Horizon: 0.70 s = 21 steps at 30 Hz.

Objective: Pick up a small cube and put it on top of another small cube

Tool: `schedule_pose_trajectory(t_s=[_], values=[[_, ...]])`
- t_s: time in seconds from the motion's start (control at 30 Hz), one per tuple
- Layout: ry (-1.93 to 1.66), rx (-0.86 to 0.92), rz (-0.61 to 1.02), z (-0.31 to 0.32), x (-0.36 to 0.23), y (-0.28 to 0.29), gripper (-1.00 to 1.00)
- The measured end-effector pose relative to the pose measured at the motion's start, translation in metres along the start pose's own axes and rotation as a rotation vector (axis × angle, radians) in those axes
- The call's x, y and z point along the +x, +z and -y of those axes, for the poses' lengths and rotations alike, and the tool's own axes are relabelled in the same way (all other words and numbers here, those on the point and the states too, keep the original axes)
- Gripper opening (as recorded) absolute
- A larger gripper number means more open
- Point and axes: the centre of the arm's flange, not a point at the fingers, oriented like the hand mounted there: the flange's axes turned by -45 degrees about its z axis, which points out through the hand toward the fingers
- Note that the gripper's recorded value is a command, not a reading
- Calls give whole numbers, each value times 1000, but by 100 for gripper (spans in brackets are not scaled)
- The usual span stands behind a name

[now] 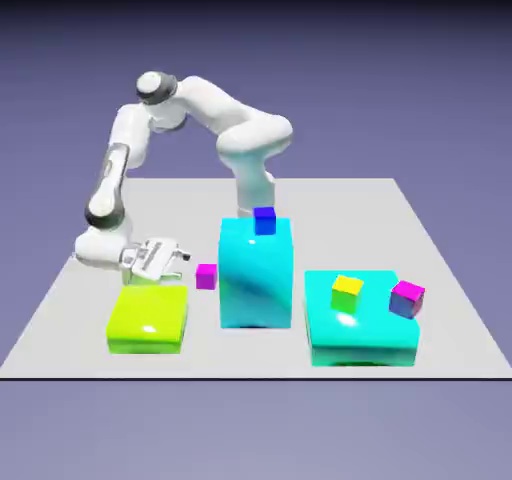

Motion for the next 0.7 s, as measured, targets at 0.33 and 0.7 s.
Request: schedule_pose_trajectory(t_s=[0.33,0.7], values=[[1,-15,18,-4,10,-11,-100],[-53,107,137,-176,118,2,-100]])
